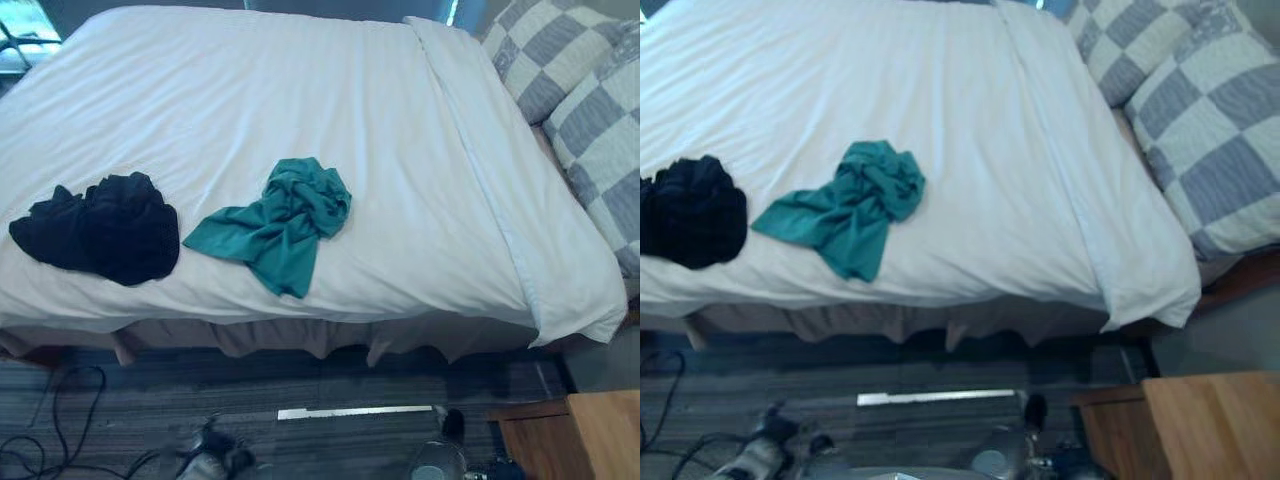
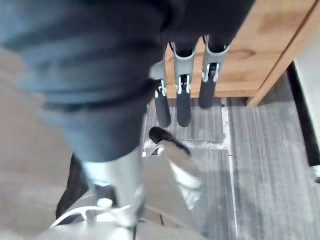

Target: Tidy up the quilt and then pick up the clothes from the bed and put them into the laundry hamper.

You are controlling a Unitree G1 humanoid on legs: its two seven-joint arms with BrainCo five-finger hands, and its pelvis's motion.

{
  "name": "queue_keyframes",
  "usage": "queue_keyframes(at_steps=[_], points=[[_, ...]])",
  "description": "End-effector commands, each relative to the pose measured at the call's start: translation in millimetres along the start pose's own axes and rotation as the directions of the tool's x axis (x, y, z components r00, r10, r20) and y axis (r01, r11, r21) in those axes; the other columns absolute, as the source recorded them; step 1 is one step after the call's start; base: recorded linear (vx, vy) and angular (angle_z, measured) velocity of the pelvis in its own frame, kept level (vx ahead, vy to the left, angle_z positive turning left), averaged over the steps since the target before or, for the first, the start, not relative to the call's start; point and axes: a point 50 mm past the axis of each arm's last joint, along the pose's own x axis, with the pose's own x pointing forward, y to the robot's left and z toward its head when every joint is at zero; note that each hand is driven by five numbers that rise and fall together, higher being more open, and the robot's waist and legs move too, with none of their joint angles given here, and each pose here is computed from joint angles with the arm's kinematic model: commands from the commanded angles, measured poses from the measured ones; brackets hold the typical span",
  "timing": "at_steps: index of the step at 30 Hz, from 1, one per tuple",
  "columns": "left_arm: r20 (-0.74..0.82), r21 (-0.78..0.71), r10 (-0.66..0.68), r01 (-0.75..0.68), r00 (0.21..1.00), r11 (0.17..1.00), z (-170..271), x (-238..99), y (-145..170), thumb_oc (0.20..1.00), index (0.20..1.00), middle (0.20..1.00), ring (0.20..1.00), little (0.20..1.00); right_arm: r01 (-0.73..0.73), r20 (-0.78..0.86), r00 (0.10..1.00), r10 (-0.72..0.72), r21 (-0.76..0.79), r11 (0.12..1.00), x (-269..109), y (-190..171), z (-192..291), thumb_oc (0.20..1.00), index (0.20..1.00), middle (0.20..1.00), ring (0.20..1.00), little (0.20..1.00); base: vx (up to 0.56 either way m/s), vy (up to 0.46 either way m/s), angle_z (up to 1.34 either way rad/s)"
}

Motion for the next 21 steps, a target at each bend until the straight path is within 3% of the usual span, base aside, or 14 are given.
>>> queue_keyframes(at_steps=[1, 7, 13, 19, 21], points=[[0.054, 0.010, 0.011, -0.012, 0.998, 1.000, 17, 2, 7, 1.000, 1.000, 1.000, 1.000, 1.000, -0.062, 0.214, 0.974, 0.071, -0.048, 0.997, 2, 8, 69, 1.000, 1.000, 1.000, 1.000, 1.000, 0.17, 0.563, 0.06], [0.054, 0.038, -0.037, 0.035, 0.998, 0.999, 15, 1, -5, 1.000, 1.000, 1.000, 1.000, 1.000, -0.089, 0.281, 0.955, 0.096, -0.036, 0.995, -1, 10, 80, 1.000, 1.000, 1.000, 1.000, 1.000, 0.25, 0.338, 0.13], [0.223, -0.080, 0.005, 0.014, 0.975, 0.997, 72, -2, -6, 1.000, 1.000, 1.000, 1.000, 1.000, 0.002, 0.250, 0.968, 0.026, -0.110, 0.994, 5, -5, 86, 1.000, 1.000, 1.000, 1.000, 1.000, 0.10, 0.169, 0.06], [0.239, 0.023, -0.061, 0.057, 0.969, 0.998, 71, -6, -25, 1.000, 1.000, 1.000, 1.000, 1.000, 0.041, 0.211, 0.978, -0.006, -0.161, 0.986, 8, -22, 77, 1.000, 1.000, 1.000, 1.000, 1.000, 0.28, 0.734, -0.39], [0.291, 0.059, -0.058, 0.043, 0.955, 0.997, 88, -6, -19, 1.000, 1.000, 1.000, 1.000, 1.000, 0.021, 0.272, 0.962, 0.010, -0.109, 0.994, 4, -10, 98, 1.000, 1.000, 1.000, 1.000, 1.000, 0.14, 0.455, -0.51]])
